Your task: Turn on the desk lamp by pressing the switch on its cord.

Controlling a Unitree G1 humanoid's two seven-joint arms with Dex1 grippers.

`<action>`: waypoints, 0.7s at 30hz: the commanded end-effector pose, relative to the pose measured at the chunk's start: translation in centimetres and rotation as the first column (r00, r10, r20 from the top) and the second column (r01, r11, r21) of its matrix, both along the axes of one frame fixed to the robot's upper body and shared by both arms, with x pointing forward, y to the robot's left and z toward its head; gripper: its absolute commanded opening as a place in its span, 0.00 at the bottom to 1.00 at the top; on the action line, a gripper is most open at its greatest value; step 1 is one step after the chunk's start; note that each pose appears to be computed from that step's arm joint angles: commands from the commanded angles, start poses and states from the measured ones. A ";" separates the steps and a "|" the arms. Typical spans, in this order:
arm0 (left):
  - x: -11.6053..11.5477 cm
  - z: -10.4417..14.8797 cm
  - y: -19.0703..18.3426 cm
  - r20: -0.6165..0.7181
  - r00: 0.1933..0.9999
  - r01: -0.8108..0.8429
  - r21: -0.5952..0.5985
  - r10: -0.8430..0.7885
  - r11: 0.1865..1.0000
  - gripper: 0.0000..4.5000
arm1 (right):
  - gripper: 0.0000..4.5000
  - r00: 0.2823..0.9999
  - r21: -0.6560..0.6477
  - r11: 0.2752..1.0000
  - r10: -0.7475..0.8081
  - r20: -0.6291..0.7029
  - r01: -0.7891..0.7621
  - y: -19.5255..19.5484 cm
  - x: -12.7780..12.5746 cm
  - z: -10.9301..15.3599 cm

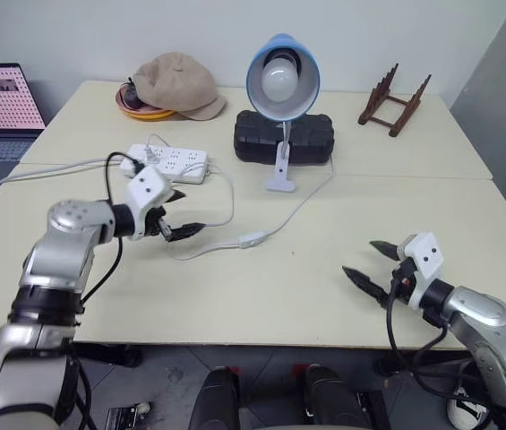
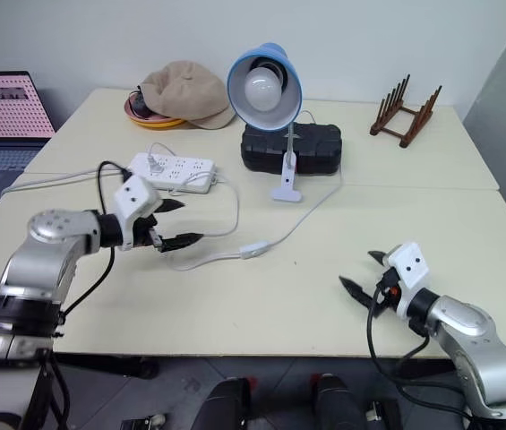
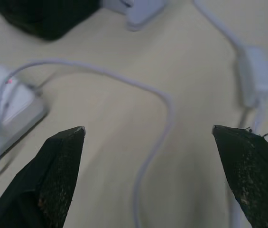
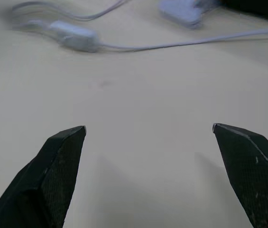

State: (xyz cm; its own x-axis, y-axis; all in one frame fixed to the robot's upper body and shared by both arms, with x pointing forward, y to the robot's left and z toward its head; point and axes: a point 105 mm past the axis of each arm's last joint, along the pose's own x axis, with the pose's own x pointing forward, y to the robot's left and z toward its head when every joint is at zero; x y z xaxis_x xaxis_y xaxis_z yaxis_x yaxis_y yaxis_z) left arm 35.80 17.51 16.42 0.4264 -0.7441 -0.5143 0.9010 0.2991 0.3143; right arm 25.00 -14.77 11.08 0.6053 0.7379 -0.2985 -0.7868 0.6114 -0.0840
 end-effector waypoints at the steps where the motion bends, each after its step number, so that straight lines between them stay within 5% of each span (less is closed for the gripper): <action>1: 0.4 -0.9 -2.1 -0.021 0.992 0.123 0.059 -0.122 0.991 0.99 | 1.00 0.999 0.025 0.998 0.049 0.013 -0.049 1.4 -0.6 0.9; 12: 1.1 -4.1 -3.8 -0.064 0.968 0.249 0.149 -0.242 0.957 0.99 | 1.00 0.999 0.071 0.997 -0.037 0.028 0.035 2.4 -1.2 1.1; 21: 1.7 -4.2 -5.0 -0.056 0.965 0.263 0.116 -0.258 0.958 0.61 | 1.00 0.998 0.091 0.994 -0.063 0.026 0.060 2.4 -1.1 1.2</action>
State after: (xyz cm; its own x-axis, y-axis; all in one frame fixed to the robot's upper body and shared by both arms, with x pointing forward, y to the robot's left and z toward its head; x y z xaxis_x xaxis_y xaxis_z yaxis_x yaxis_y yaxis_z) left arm 37.28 12.71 11.27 0.1933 -0.7519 -0.6303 0.9645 0.0280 0.2625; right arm 24.04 -12.65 11.07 0.6580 0.7082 -0.2558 -0.7378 0.6744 -0.0308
